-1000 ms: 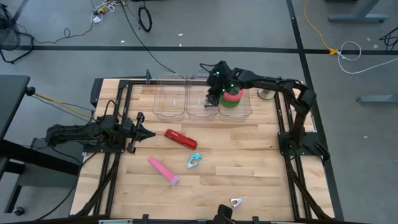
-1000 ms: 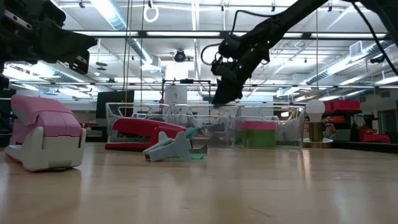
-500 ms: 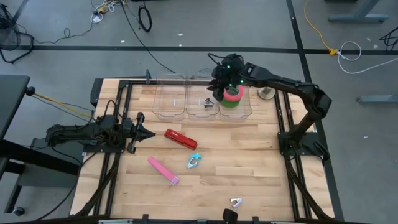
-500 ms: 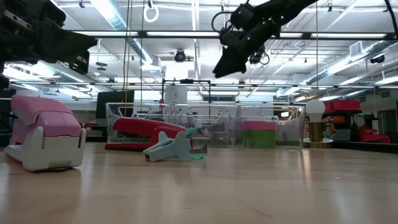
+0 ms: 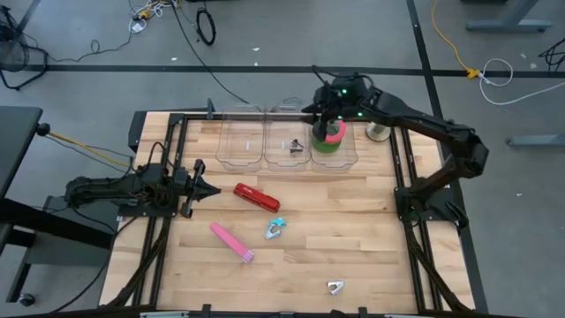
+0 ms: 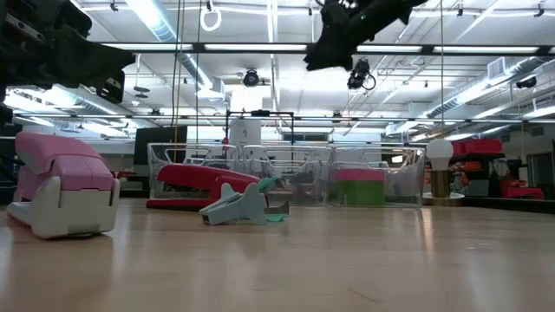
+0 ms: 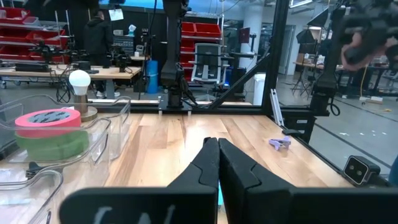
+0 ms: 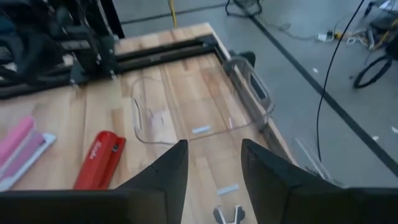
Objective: Pick and place Stapler, Stapler remover, tape
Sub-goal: Put the purple staple remover into the middle transparent bin
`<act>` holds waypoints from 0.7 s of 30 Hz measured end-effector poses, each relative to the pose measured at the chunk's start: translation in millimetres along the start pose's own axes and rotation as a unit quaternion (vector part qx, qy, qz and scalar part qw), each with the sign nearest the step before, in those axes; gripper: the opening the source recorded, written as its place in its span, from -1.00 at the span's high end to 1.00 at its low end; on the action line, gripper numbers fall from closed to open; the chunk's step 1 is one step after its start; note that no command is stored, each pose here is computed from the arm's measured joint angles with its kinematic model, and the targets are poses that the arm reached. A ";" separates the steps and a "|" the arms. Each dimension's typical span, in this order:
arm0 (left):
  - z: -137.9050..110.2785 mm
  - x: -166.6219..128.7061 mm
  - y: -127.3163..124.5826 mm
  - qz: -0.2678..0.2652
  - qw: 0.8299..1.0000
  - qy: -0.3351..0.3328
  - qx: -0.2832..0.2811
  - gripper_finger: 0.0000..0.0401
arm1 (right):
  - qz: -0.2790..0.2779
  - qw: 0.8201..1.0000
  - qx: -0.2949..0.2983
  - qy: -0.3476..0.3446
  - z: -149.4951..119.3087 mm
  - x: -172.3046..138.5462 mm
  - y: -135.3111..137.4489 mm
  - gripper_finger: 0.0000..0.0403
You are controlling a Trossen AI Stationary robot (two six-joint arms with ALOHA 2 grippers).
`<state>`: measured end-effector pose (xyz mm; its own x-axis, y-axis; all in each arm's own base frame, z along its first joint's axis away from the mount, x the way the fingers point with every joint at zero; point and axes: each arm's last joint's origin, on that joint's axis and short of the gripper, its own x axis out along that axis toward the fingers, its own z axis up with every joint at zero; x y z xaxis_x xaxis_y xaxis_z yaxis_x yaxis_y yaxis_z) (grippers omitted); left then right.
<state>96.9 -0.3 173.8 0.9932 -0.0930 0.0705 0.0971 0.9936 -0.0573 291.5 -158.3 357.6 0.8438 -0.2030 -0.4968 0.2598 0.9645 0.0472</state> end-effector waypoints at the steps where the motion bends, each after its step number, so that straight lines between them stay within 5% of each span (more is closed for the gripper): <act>1: -0.1 0.0 0.0 0.000 1.000 0.000 0.000 0.99 | 0.000 1.000 -0.001 -0.006 1.9 -4.9 1.2 0.26; 21: -0.1 0.0 0.0 0.000 1.000 0.000 0.000 0.99 | -0.008 0.991 -0.033 -0.130 25.2 -102.9 25.2 0.26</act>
<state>96.9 -0.3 173.7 0.9932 -0.0931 0.0699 0.0972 0.9936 -0.0575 223.0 -117.3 431.8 0.9342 -0.2477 -0.2567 0.2511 0.9678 -0.0198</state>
